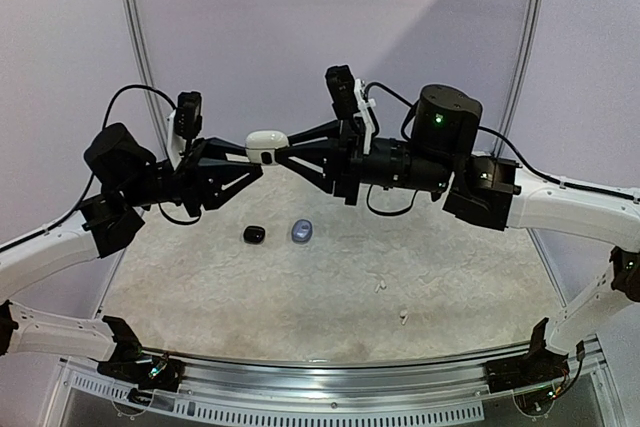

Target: Insert the wireless bluetooth earbuds into the charging case

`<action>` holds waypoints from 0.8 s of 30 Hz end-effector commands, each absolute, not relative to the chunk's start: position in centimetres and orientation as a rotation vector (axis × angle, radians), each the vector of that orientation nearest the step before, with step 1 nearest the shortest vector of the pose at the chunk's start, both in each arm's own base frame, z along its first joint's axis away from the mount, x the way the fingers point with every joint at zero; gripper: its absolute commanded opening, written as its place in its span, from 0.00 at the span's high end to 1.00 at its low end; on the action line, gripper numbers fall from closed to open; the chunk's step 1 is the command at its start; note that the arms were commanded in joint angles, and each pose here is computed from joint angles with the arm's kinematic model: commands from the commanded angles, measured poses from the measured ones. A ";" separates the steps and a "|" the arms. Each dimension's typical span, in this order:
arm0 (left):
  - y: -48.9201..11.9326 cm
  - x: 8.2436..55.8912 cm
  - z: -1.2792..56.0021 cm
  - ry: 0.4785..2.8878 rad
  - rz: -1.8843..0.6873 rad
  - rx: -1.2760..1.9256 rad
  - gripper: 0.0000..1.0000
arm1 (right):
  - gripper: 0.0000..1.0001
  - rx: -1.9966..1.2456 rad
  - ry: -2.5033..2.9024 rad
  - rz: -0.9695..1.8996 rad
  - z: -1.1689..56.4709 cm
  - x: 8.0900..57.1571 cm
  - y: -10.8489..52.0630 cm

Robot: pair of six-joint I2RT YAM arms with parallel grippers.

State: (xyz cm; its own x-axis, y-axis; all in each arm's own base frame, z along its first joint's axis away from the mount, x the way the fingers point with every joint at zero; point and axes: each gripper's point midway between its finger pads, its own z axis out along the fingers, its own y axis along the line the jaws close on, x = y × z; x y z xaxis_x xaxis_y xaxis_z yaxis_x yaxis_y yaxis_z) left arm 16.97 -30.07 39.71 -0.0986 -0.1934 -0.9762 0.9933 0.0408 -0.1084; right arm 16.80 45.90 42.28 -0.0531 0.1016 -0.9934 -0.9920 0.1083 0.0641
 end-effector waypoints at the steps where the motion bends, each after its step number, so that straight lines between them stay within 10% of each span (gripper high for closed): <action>1: -30.7 16.6 39.9 1.146 -1.342 0.989 0.79 | 1.00 -1.020 1.207 1.217 43.3 16.9 46.0; 11: -30.7 16.5 40.1 1.137 -1.344 0.994 0.64 | 1.00 -1.021 1.242 1.181 42.4 17.3 45.7; 24: -30.9 16.4 40.3 1.128 -1.351 0.999 0.73 | 1.00 -1.048 1.245 1.140 40.7 17.5 45.9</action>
State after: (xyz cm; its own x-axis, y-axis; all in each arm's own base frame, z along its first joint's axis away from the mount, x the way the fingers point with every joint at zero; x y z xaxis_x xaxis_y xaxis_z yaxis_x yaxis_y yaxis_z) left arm 17.00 -30.65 39.20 -0.1137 -0.1829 -0.9765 0.9922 0.0299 -0.1211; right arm 16.97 45.92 41.75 -0.0361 0.0815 -0.9960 -0.9916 0.1208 0.0458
